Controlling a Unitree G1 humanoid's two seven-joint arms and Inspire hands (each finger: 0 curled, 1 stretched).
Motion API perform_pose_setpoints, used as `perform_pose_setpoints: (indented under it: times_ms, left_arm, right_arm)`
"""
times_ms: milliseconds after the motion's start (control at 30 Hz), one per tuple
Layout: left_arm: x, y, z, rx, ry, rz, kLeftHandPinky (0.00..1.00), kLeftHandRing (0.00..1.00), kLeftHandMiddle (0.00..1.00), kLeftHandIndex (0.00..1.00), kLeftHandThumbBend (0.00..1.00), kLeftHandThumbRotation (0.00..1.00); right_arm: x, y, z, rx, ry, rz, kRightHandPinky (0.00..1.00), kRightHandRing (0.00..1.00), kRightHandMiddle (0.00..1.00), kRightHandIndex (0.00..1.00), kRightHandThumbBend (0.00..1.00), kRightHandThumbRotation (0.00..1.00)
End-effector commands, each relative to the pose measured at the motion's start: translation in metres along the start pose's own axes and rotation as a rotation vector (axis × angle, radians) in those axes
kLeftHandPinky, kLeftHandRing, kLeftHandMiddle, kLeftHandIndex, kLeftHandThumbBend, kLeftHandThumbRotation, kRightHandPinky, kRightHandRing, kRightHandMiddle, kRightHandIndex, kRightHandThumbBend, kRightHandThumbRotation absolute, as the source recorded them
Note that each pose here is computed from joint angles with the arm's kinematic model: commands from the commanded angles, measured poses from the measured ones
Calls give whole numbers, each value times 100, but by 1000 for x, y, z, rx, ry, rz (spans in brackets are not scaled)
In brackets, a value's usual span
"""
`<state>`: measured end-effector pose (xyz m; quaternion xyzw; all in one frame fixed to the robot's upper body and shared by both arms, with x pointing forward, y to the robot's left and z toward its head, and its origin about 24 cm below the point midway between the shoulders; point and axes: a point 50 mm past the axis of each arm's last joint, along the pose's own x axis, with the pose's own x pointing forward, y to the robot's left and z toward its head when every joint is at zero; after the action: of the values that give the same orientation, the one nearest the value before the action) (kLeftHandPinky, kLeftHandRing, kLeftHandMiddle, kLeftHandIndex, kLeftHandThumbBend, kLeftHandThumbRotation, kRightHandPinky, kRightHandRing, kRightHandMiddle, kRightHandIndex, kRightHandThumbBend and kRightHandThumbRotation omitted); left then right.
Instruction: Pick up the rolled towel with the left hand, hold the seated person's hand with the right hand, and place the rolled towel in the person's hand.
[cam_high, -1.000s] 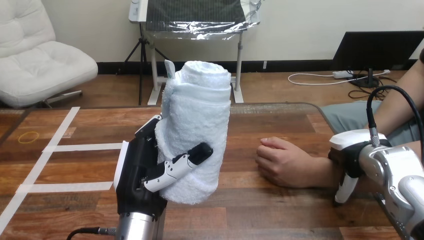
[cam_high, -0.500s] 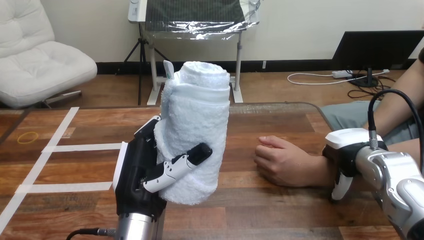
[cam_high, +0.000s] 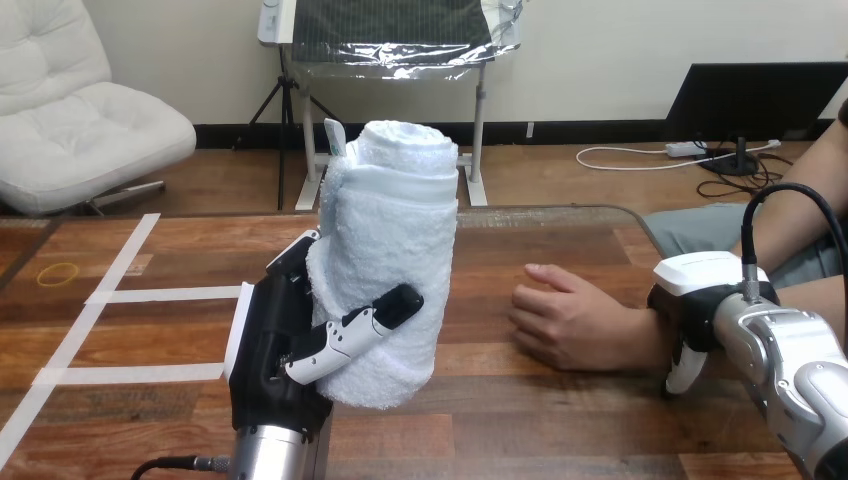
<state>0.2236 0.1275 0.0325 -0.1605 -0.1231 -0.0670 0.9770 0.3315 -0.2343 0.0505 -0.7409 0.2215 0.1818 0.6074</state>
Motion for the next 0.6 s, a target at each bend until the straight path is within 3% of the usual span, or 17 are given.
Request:
perform_pose_setpoints:
  times_ms: [0, 367, 567]
  left_arm:
    - [18, -8, 13, 3, -80, -34, 32, 38, 44, 48, 75, 6]
    - [29, 1, 3, 84, -2, -57, 32, 38, 44, 49, 77, 9]
    - [35, 6, -3, 141, 30, -74, 31, 38, 43, 49, 79, 14]
  right_arm:
    - [5, 1, 5, 31, -10, 5, 18, 28, 42, 65, 62, 0]
    - [2, 2, -1, 97, -16, -43, 14, 24, 37, 46, 60, 0]
    - [1, 1, -4, 90, -14, -52, 14, 25, 38, 43, 60, 0]
